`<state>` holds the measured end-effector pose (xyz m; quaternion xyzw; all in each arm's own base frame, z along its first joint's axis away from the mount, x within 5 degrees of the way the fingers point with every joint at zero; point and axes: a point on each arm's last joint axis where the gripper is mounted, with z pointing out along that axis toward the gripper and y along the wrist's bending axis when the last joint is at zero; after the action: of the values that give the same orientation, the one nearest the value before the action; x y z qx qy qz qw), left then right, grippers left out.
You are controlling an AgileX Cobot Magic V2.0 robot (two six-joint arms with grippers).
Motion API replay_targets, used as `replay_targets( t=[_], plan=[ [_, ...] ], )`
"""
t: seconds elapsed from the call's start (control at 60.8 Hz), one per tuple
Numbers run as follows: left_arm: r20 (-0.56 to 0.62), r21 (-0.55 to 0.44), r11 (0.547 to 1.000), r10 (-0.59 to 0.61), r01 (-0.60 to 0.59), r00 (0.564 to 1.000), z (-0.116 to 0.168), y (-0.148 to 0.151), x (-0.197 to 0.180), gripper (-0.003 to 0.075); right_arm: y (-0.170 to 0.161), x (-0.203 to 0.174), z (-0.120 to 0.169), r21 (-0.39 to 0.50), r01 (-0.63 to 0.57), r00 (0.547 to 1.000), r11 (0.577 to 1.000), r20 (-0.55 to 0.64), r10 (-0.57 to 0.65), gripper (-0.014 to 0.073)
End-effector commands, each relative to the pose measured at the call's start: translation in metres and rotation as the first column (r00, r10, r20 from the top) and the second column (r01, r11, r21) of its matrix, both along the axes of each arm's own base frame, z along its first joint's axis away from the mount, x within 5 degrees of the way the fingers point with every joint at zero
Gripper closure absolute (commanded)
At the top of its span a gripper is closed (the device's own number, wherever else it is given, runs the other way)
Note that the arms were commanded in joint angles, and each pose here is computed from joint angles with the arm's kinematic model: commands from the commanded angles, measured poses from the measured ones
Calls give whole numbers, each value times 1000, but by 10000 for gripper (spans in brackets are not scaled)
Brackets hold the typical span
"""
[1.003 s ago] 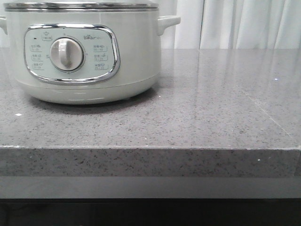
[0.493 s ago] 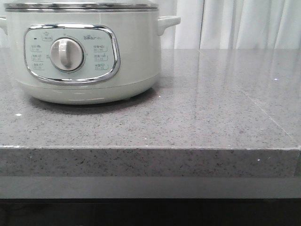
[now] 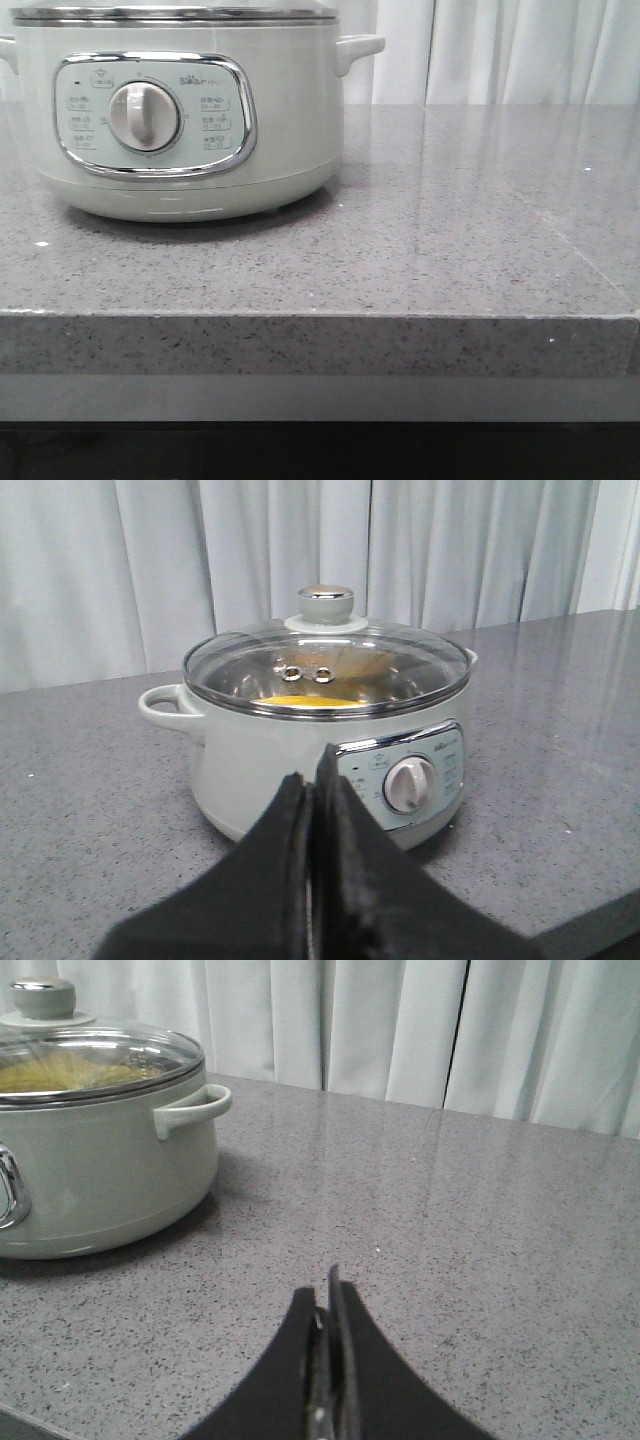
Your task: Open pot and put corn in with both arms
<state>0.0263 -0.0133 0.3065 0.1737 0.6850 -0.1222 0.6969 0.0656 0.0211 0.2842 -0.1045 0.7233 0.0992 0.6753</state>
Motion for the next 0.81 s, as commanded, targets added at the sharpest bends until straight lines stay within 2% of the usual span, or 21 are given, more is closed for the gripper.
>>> replay_targets(
  t=[0.0,0.131,0.329,0.51,0.657,0.789],
  plan=[
    [88,-67,996,60,-54,994,9,4,-1,738,-2,1,15,27,26,995,999,92,-29,664],
    [69,-100,981,172,-165,983,-9,7,-2,738,-2,1,15,27,26,995,999,92,-29,664],
    [2,-73,942,328,-327,945,-38,10,8,738,-2,1,15,27,26,996,999,90,-28,664],
    [-43,-99,914,391,-393,920,-61,12,15,738,-2,1,15,27,26,996,999,90,-28,664],
    [-88,-84,908,403,-410,911,-85,13,22,738,-2,1,15,27,26,996,999,90,-28,664],
    [-64,-96,906,408,-413,911,-103,13,28,738,-2,1,15,27,26,996,999,90,-28,664]
  ],
)
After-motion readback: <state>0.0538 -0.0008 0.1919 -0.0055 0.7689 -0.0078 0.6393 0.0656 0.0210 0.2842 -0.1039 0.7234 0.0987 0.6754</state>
